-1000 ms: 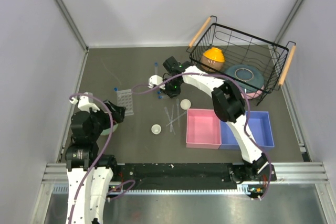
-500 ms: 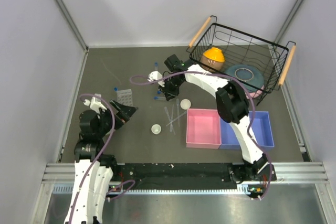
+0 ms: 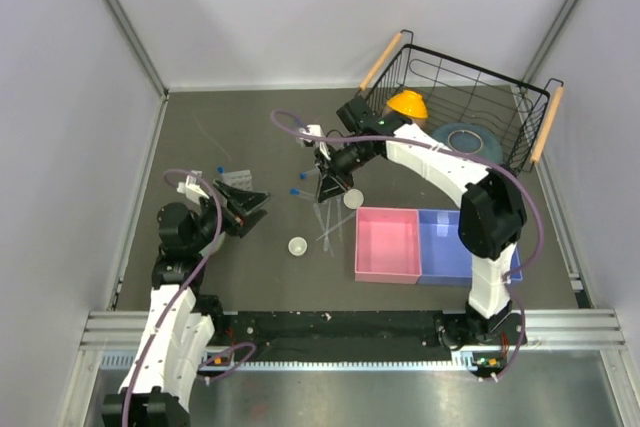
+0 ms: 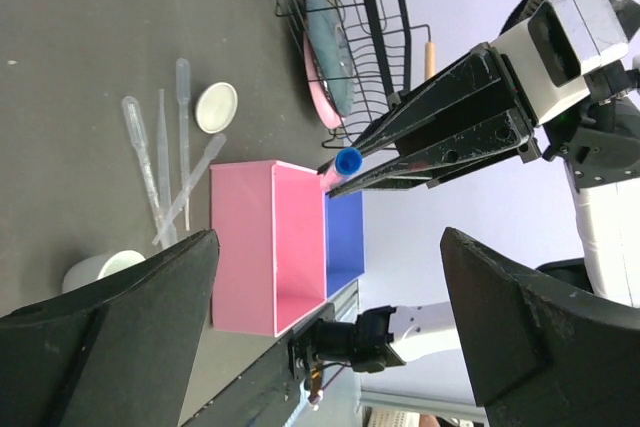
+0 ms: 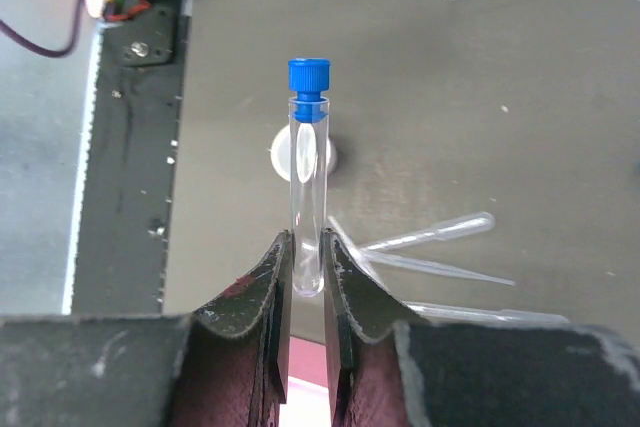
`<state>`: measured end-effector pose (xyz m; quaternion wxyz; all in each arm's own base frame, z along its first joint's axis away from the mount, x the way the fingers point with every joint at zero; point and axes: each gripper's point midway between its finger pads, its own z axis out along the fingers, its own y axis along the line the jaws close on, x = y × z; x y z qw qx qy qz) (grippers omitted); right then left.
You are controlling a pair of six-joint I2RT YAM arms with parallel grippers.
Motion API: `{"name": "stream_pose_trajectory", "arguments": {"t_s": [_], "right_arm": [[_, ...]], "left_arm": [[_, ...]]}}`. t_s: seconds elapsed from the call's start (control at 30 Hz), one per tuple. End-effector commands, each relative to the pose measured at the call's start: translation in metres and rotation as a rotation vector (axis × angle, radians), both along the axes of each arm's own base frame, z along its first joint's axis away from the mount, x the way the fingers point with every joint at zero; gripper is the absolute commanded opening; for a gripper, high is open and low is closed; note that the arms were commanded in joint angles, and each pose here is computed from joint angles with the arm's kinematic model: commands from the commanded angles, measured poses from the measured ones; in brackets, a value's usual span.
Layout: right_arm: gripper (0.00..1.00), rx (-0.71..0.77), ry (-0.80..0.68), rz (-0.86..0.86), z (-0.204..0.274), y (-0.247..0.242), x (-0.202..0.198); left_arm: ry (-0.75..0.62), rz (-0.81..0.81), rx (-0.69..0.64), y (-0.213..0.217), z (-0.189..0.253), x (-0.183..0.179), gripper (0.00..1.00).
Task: Organize the chemistry lab equipment
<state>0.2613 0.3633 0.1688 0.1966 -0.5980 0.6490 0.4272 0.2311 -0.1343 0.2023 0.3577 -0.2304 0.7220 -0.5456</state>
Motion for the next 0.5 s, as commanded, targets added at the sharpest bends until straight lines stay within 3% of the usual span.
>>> {"name": "stream_pose_trajectory", "arguments": {"t_s": [0.0,0.2,0.47], "right_arm": [[0.11,0.121,0.058,0.04,0.036,0.004,-0.026],[0.11,0.116,0.07,0.074,0.035,0.009,-0.048],[0.11,0.098,0.069,0.105,0.031,0.015,-0.064]], "left_arm": [[-0.105,-0.068,-0.04,-0.012,0.028,-0.004,0.97],[-0.086,-0.11,-0.035,-0.034,0.026,-0.007,0.92],[-0.036,-0.123,0.088,-0.058,0.013,-0.003,0.69]]}}
